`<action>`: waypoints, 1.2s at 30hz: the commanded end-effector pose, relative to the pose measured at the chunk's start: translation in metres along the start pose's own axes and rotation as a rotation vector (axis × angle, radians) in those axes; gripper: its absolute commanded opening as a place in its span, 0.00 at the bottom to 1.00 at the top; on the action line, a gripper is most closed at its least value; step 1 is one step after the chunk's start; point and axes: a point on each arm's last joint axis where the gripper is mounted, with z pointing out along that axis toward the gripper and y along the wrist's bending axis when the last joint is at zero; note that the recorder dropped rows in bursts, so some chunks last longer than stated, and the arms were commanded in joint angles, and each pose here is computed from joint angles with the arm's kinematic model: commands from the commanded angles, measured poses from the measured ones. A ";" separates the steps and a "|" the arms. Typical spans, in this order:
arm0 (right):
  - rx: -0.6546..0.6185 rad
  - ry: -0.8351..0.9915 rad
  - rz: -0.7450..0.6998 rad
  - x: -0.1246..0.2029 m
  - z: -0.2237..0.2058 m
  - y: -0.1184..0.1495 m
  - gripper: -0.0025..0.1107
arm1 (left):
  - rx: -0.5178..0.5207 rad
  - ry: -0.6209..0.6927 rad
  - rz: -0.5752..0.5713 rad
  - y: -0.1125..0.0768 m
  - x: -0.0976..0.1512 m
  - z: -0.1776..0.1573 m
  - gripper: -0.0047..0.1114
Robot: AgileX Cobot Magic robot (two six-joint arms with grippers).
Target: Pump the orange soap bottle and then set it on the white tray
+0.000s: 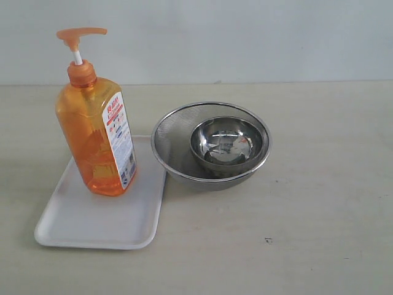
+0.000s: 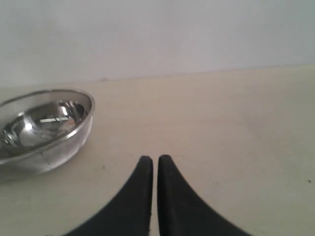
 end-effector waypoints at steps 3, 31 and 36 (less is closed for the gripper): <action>0.029 0.076 -0.030 0.007 -0.001 -0.003 0.02 | -0.004 -0.001 0.007 0.000 0.001 0.000 0.08; 0.067 0.085 -0.025 0.008 -0.001 -0.005 0.02 | -0.004 -0.001 0.007 0.000 0.001 0.000 0.08; 0.067 0.085 -0.025 0.008 -0.001 -0.005 0.02 | -0.004 -0.001 0.007 0.000 0.001 0.000 0.08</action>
